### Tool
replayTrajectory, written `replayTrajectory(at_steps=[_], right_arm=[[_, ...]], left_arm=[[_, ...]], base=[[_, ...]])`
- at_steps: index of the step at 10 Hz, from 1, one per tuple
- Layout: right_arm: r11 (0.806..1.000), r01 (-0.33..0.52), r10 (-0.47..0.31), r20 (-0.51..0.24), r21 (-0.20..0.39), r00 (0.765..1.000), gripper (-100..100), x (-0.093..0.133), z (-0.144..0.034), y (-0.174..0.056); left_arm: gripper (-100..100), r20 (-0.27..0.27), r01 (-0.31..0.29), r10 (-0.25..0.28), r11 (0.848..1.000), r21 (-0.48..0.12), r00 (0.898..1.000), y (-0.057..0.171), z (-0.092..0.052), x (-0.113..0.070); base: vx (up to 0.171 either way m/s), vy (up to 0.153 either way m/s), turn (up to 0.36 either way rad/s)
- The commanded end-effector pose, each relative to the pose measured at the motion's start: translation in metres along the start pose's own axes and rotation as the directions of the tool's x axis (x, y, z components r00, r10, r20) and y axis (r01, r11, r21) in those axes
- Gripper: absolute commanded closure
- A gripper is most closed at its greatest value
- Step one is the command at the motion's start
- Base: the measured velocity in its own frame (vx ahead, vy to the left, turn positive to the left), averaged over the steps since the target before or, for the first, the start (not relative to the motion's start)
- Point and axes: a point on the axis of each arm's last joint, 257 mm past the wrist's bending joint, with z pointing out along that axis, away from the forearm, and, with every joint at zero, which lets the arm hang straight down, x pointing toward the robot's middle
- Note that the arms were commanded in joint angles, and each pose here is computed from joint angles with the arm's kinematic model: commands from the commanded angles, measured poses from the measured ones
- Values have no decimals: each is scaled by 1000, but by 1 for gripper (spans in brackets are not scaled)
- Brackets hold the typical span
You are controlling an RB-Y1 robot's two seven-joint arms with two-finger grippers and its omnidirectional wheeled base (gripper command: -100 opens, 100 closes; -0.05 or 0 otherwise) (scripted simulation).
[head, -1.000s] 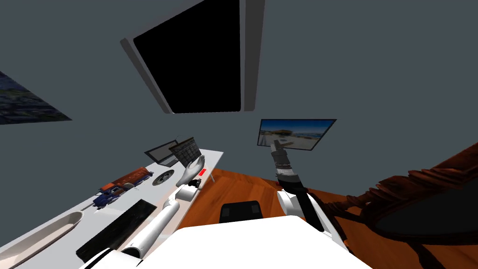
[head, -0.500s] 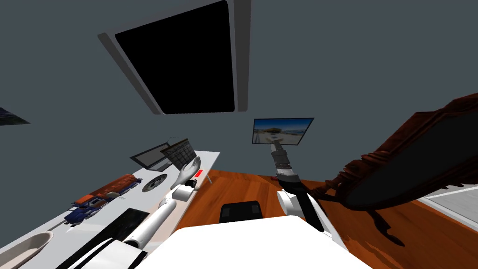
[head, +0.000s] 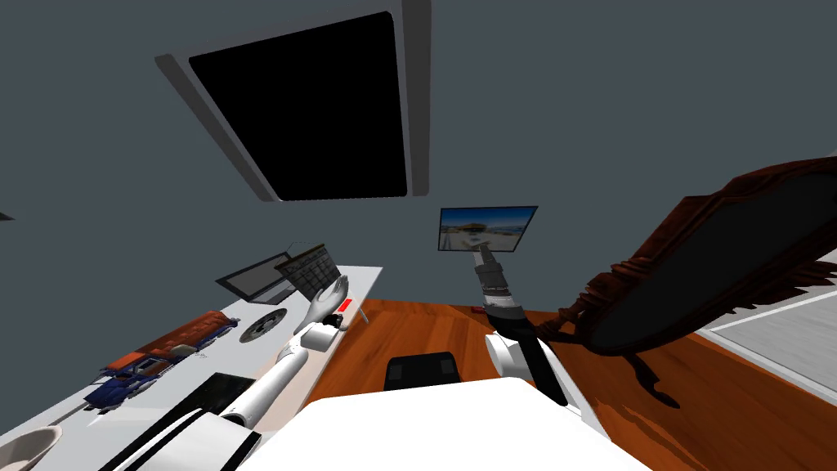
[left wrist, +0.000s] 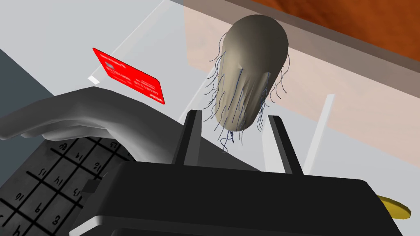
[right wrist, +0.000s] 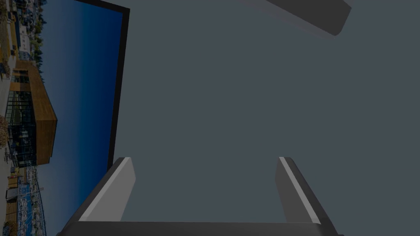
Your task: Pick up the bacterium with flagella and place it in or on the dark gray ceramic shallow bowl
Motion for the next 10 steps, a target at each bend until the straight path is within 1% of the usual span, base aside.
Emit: replayTrajectory(at_steps=[1, 2, 3, 4, 5, 6, 7, 8, 9, 10], right_arm=[[1000, 0, 0, 0, 0, 1000, 0, 0, 0, 0], [1000, 0, 0, 0, 0, 1000, 0, 0, 0, 0], [1000, 0, 0, 0, 0, 1000, 0, 0, 0, 0], [1000, 0, 0, 0, 0, 1000, 0, 0, 0, 0], [1000, 0, 0, 0, 0, 1000, 0, 0, 0, 0], [1000, 0, 0, 0, 0, 1000, 0, 0, 0, 0], [1000, 0, 0, 0, 0, 1000, 0, 0, 0, 0], [1000, 0, 0, 0, 0, 1000, 0, 0, 0, 0], [1000, 0, 0, 0, 0, 1000, 0, 0, 0, 0], [1000, 0, 0, 0, 0, 1000, 0, 0, 0, 0]], left_arm=[[100, 0, 0, 0, 1000, 0, 1000, 0, 0, 0], [100, 0, 0, 0, 1000, 0, 1000, 0, 0, 0], [0, 0, 0, 0, 1000, 0, 1000, 0, 0, 0], [100, -12, -23, 23, 1000, -1, 1000, 3, -2, 10], [100, -32, -53, 53, 999, -4, 998, 7, -4, 25], [100, -35, -63, 63, 998, 6, 997, 3, -6, 27], [100, -37, -64, 64, 998, 13, 997, 0, -6, 28], [100, -54, -101, 102, 995, 14, 993, 3, -10, 43], [100, -58, -102, 104, 994, 29, 993, -4, -12, 46], [100, -72, -138, 139, 990, 21, 988, 3, -14, 58]], base=[[0, 0, 0], [0, 0, 0], [0, 0, 0], [49, 1, 218], [111, 4, 373], [93, -1, 234], [40, 4, 5], [68, 16, 187], [64, 5, 204], [81, 3, 256]])
